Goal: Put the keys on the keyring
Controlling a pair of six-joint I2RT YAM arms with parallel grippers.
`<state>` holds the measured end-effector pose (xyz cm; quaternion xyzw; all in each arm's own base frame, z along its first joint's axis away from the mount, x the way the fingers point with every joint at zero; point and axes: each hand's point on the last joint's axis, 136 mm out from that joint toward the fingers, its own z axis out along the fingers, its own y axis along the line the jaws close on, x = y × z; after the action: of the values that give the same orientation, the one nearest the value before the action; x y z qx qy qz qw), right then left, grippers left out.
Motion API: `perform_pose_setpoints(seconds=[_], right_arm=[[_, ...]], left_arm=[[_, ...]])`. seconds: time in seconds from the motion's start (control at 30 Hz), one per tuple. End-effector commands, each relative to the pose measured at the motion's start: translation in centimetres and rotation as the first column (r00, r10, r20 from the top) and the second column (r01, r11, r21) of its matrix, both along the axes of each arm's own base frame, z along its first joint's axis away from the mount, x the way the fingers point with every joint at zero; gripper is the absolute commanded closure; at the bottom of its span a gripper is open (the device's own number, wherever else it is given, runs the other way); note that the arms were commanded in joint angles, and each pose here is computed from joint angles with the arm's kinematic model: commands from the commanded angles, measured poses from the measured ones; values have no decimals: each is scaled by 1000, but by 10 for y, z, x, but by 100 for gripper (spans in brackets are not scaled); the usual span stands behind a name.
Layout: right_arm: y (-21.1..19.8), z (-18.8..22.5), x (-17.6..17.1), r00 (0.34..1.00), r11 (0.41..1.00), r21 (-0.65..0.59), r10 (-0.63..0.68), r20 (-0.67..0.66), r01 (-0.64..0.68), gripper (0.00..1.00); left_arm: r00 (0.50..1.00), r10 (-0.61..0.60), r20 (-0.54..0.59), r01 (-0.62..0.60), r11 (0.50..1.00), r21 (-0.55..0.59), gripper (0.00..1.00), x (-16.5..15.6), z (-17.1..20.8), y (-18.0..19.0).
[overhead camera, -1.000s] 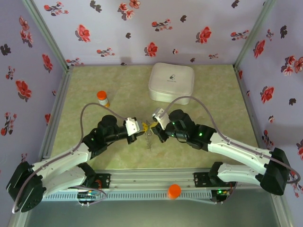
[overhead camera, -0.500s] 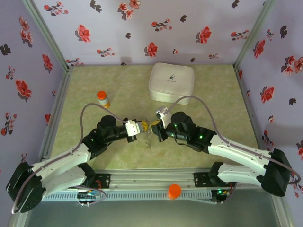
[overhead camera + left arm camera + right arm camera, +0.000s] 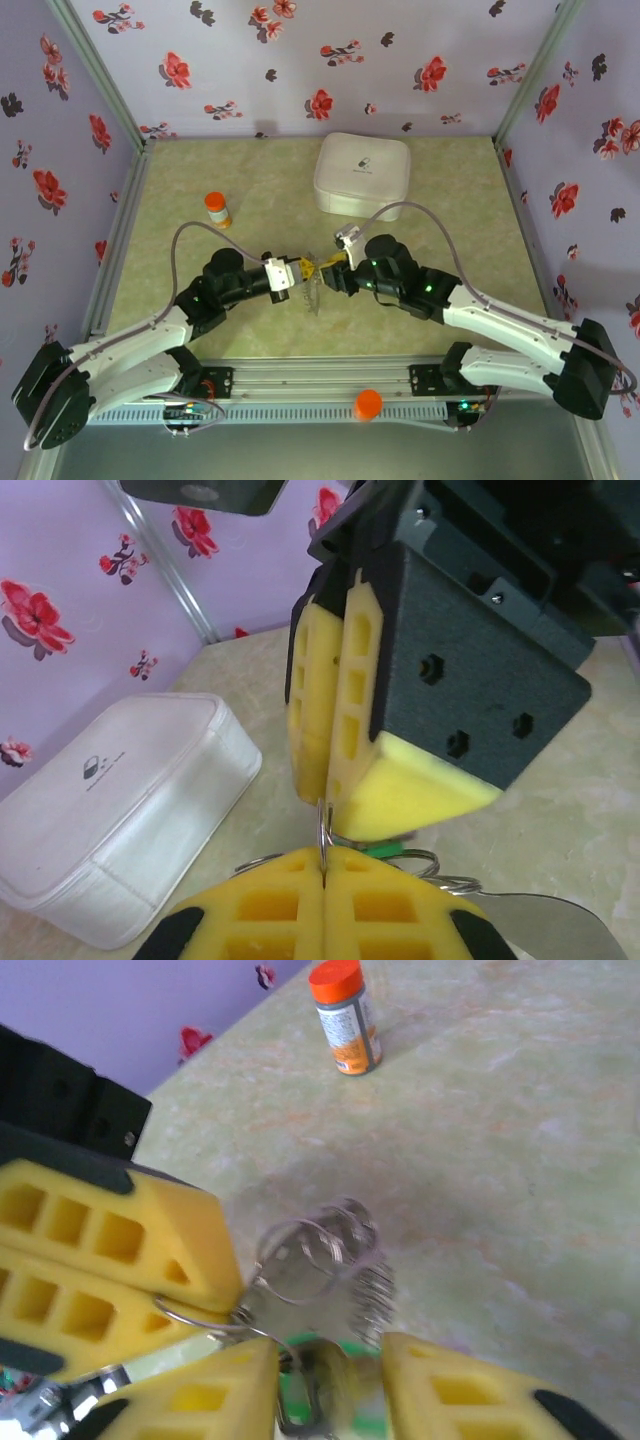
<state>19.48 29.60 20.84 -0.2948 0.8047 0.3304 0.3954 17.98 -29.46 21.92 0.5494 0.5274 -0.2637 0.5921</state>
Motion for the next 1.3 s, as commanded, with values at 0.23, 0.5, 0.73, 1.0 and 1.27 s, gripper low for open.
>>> perform_pose_setpoints(seconds=[0.23, 0.5, 0.73, 1.0, 1.27], right_arm=[[-35, 35, -6, 964, 990, -129, 90, 251, -58, 53], [-13, 44, -40, 796, 916, -190, 401, 452, -354, 58], [1, 33, -44, 764, 876, -231, 482, 430, -423, 63], [6, 23, -49, 755, 859, -241, 512, 410, -452, 73], [8, 19, -50, 746, 844, -263, 536, 395, -467, 85]], left_arm=[[994, -103, -22, 98, 980, -176, 100, -20, 22, -8], [980, -191, -47, 179, 965, -192, 100, -34, 17, -12], [974, -224, -38, 213, 958, -194, 100, -37, 13, -16], [967, -253, -21, 244, 949, -200, 100, -40, 15, -18], [964, -265, -21, 255, 945, -202, 100, -42, 15, -18]])
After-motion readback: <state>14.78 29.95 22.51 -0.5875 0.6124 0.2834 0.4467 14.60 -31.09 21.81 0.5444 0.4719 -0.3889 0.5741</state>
